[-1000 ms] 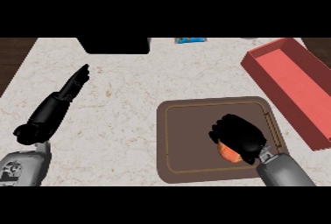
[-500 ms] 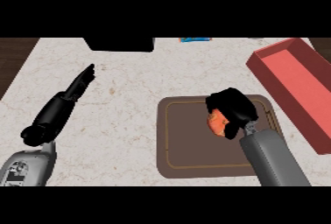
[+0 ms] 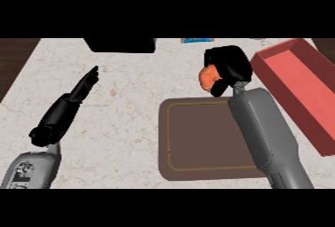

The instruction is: Pick the squash from the tray and place it in the cardboard box

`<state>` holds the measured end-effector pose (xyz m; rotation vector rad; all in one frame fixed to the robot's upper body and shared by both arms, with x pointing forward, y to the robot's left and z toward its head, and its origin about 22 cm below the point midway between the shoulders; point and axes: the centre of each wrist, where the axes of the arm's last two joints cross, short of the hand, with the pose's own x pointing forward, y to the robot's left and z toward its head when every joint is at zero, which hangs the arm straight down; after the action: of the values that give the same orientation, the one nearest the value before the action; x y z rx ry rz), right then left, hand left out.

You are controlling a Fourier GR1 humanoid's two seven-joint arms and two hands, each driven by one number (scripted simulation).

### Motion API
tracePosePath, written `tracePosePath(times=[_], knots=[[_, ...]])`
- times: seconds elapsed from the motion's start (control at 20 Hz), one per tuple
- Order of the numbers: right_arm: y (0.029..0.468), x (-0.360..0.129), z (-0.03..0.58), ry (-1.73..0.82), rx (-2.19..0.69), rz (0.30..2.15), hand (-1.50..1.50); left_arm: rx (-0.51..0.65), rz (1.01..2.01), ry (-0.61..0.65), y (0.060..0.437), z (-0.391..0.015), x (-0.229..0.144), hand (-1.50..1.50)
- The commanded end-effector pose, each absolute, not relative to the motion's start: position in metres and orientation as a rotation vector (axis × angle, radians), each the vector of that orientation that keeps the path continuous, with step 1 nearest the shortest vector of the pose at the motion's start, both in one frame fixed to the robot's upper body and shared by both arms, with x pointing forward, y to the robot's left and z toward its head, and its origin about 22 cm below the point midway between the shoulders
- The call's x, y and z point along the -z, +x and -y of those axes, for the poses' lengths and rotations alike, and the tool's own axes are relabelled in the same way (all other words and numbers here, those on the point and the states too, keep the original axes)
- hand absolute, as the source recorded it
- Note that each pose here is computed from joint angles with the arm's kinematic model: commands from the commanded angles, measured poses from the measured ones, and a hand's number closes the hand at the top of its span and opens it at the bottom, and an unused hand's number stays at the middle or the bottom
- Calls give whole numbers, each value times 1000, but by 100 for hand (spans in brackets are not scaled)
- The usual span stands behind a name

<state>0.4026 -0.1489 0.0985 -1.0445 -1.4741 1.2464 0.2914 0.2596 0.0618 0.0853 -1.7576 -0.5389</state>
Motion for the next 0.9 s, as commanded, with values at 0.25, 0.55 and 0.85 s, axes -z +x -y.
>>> tracePosePath(times=[0.25, 0.55, 0.85], knots=[[419, -180, 158, -1240, -716, 1492, 150, 537, 1757, 108, 288, -271, -63, 0], [429, -200, 225, -1358, -443, 1401, 150, 513, 1751, 91, 290, -267, -56, 0], [434, -226, 308, -1373, -337, 1364, 150, 541, 1764, 96, 298, -257, -78, 0]])
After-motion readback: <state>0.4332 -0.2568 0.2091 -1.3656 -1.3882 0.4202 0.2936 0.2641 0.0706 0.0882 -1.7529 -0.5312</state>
